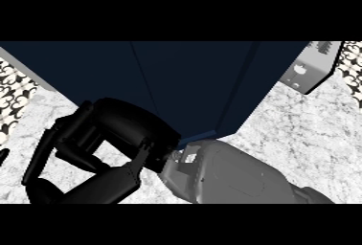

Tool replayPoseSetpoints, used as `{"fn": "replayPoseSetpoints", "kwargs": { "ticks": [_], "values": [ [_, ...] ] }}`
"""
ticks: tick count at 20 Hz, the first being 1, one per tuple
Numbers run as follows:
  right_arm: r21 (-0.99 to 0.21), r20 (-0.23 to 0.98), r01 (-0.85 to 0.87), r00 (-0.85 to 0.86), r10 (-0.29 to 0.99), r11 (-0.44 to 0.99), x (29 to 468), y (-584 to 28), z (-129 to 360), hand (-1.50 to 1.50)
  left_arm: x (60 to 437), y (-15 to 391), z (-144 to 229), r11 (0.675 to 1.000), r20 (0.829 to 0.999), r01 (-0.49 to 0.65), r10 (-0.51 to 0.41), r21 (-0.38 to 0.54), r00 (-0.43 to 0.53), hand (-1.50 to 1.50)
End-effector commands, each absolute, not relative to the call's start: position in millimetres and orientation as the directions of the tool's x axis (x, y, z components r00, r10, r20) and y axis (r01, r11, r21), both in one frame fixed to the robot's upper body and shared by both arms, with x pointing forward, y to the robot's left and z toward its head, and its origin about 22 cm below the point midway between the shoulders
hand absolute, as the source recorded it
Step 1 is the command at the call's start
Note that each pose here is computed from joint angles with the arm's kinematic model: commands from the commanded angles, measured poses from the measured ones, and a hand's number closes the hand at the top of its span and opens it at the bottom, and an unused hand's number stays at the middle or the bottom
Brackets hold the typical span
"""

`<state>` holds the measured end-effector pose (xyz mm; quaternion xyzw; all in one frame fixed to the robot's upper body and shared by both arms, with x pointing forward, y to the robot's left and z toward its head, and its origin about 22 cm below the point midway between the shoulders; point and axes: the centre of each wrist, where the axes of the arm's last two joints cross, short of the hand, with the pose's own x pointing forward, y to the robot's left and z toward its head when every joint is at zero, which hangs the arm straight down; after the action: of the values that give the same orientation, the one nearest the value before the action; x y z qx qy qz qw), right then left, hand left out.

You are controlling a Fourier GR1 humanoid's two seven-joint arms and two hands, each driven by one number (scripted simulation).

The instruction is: Pick up the bottled water, place it into the cabinet and close the cabinet

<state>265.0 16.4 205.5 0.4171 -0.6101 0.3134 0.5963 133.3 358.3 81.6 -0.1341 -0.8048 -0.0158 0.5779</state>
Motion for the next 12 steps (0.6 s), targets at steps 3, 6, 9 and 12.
{"fn": "replayPoseSetpoints", "kwargs": {
  "ticks": [3,6,9,12],
  "values": [
    [0.132,0.987,-0.853,0.067,-0.145,0.505,300.2,5.1,192.6,1.5,130.1,365.3,82.1,0.966,0.93,0.225,0.195,-0.127,-0.311,-1.5],
    [0.134,0.983,-0.828,0.042,-0.178,0.545,320.4,-12.3,193.1,1.5,129.8,355.2,86.6,0.963,0.938,0.231,0.2,-0.136,-0.283,-1.5],
    [0.087,0.989,-0.767,-0.011,-0.148,0.636,345.2,-31.7,184.4,1.5,134.4,359.6,81.5,0.966,0.936,0.215,0.205,-0.146,-0.287,-1.5],
    [0.045,0.989,-0.693,-0.068,-0.128,0.719,353.9,-42.8,177.4,1.5,128.3,354.2,79.2,0.968,0.935,0.209,0.195,-0.136,-0.297,-1.5]
  ]
}}
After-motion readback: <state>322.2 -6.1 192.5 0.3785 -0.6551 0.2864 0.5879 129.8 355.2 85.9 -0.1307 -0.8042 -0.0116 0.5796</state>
